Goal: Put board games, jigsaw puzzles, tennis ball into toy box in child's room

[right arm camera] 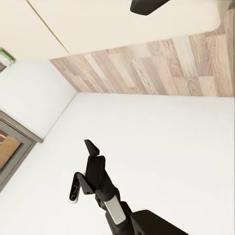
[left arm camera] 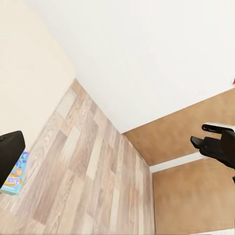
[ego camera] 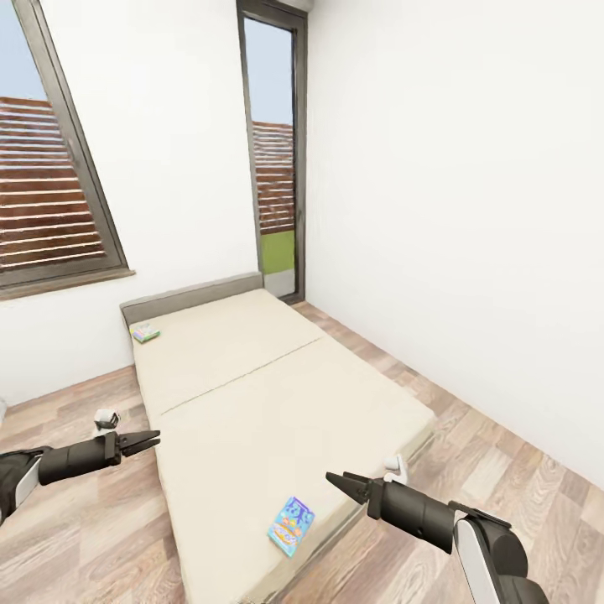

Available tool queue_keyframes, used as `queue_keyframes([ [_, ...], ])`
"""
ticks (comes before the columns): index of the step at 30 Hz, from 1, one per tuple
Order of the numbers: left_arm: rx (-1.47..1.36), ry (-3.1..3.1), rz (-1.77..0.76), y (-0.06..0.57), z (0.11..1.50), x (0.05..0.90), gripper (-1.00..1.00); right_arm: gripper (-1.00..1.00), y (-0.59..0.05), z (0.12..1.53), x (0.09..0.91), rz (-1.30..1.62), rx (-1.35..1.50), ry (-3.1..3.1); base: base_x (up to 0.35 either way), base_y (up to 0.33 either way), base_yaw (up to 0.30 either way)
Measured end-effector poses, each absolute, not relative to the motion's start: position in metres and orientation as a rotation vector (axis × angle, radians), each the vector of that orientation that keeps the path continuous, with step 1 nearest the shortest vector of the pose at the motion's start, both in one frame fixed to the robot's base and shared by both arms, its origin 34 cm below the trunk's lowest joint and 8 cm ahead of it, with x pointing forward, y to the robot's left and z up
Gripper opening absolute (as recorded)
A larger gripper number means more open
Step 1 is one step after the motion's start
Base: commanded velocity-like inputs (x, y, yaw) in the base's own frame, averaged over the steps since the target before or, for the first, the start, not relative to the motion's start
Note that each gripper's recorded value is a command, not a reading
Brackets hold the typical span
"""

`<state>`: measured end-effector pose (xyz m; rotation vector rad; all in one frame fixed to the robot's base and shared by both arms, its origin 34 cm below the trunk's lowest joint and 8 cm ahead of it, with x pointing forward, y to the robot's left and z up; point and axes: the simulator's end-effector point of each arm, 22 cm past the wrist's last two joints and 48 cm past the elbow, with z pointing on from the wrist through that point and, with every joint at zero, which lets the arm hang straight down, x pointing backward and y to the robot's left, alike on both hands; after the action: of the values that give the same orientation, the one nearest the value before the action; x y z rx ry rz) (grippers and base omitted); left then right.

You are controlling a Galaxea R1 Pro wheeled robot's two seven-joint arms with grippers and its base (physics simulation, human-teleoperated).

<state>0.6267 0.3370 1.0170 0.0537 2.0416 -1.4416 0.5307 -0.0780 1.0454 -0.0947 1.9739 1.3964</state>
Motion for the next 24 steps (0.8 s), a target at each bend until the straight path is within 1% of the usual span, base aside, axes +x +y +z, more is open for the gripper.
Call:
queue_keyframes([
  [24,0.061,2.039,-1.437,0.337,1.017,0.6267,1.0,1.0,-0.0775,1.0453,0.5305,1.397,-0.096,1.975,0.0,-0.3,0.289],
])
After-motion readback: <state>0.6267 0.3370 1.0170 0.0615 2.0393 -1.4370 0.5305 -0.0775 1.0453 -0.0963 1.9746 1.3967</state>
